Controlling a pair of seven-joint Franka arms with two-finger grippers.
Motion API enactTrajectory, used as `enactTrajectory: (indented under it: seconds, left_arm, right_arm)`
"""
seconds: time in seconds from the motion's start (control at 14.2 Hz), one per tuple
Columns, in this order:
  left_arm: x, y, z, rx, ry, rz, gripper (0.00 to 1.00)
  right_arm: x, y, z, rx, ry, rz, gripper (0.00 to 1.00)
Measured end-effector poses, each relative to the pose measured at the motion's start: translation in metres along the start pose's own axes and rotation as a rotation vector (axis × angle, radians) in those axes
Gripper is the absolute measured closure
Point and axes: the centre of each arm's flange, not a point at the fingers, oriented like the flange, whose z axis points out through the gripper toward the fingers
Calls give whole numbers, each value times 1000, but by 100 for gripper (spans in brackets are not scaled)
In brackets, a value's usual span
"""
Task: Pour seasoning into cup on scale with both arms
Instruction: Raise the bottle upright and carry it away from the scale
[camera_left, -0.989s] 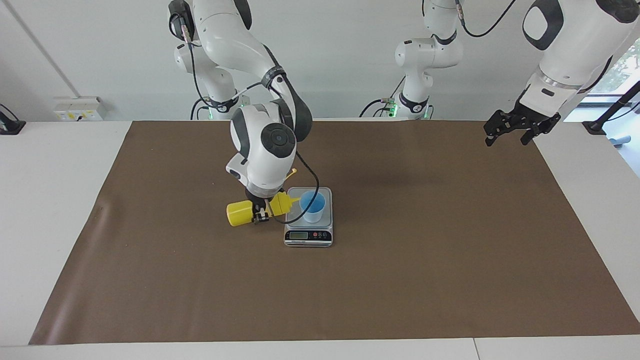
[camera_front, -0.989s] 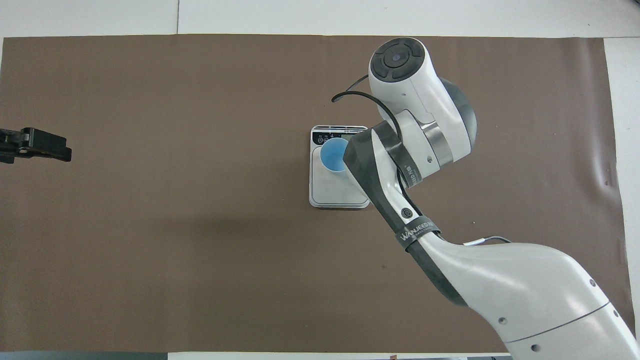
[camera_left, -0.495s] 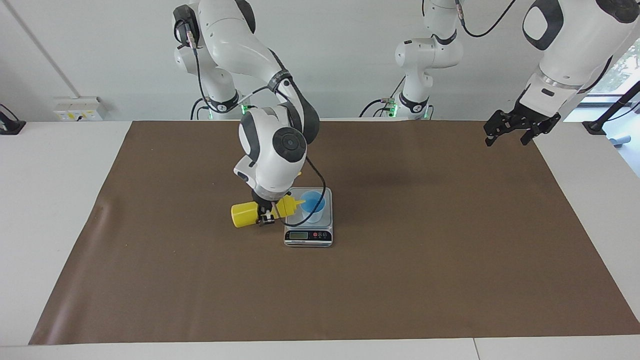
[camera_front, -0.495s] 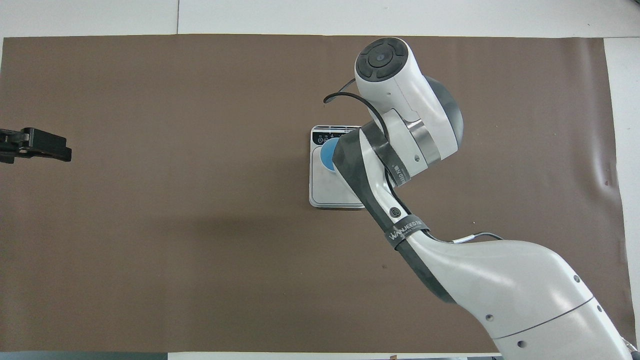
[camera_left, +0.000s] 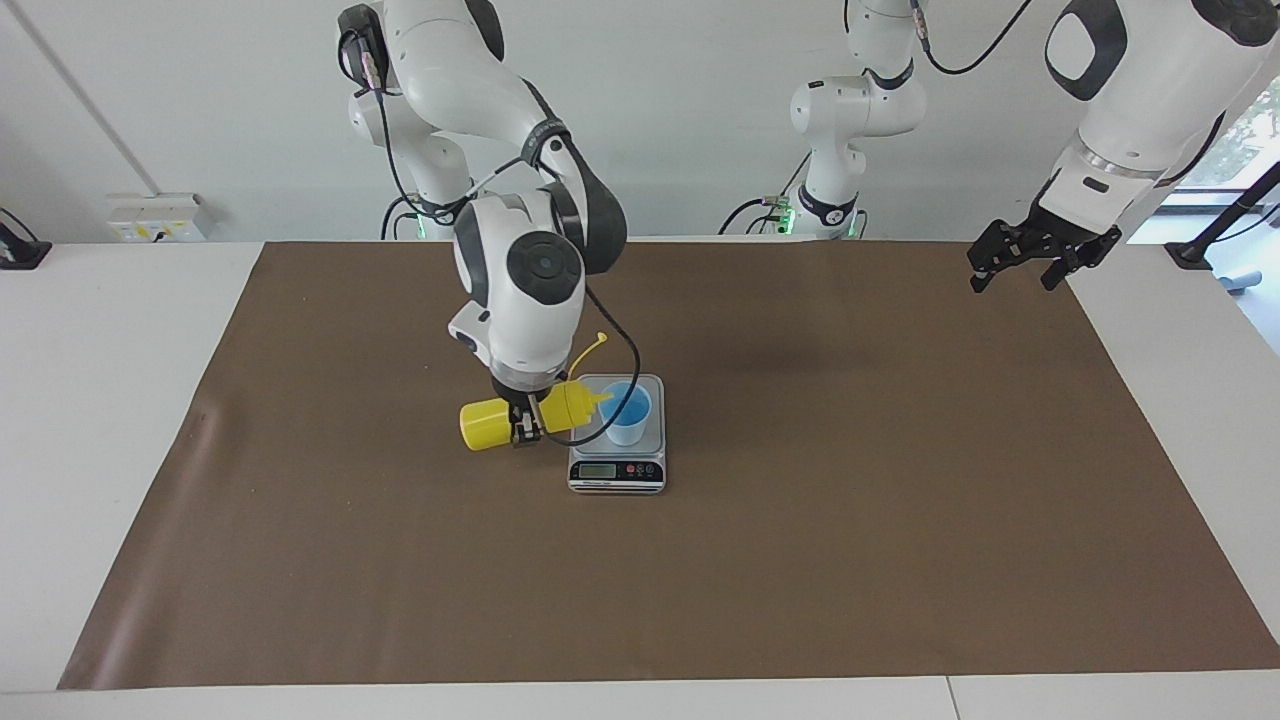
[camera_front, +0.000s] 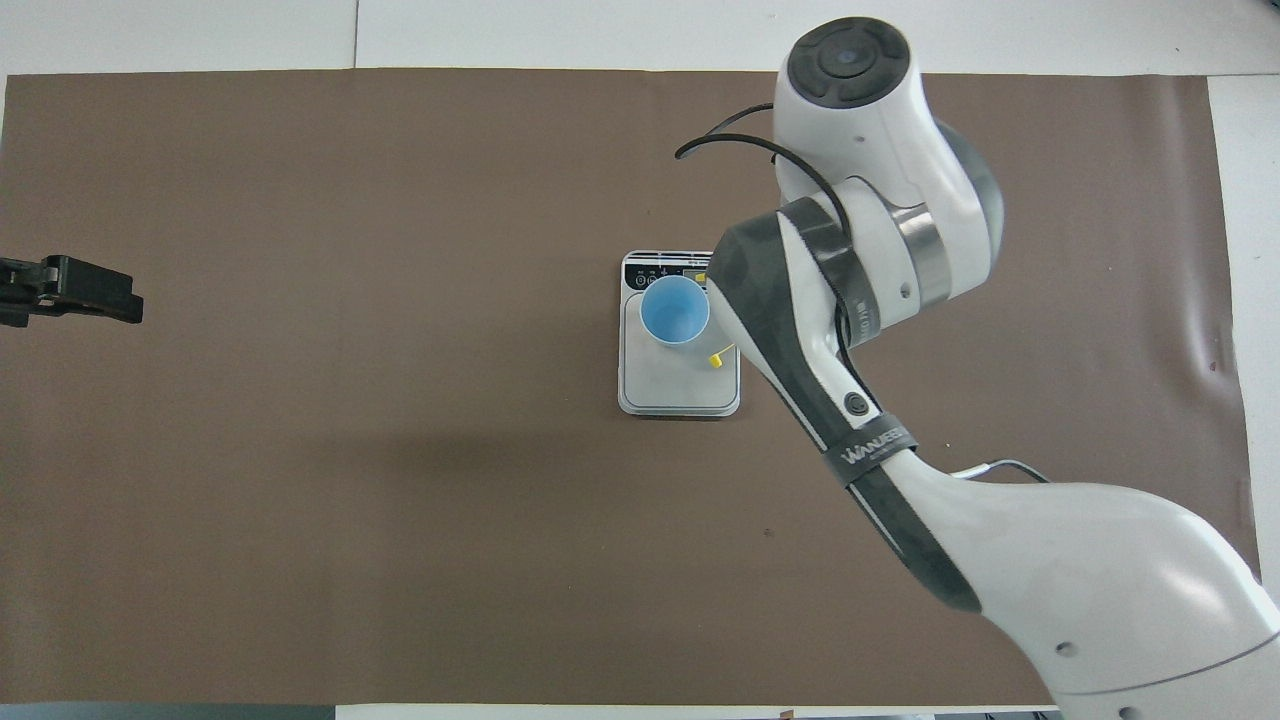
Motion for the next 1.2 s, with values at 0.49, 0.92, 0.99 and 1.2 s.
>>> enactTrajectory:
  seconds: [0.49, 0.92, 0.99, 1.2]
  left_arm:
    - [0, 0, 0, 0, 0, 0, 0]
    - [0, 0, 0, 0, 0, 0, 0]
    - [0, 0, 0, 0, 0, 0, 0]
    - [0, 0, 0, 0, 0, 0, 0]
  right_arm:
    - [262, 77, -43, 63, -548, 125, 42]
    - [372, 158, 57, 270, -995, 324, 42]
    - [372, 164, 72, 306, -1045, 372, 42]
    - [368, 178, 127, 414, -1181, 436, 42]
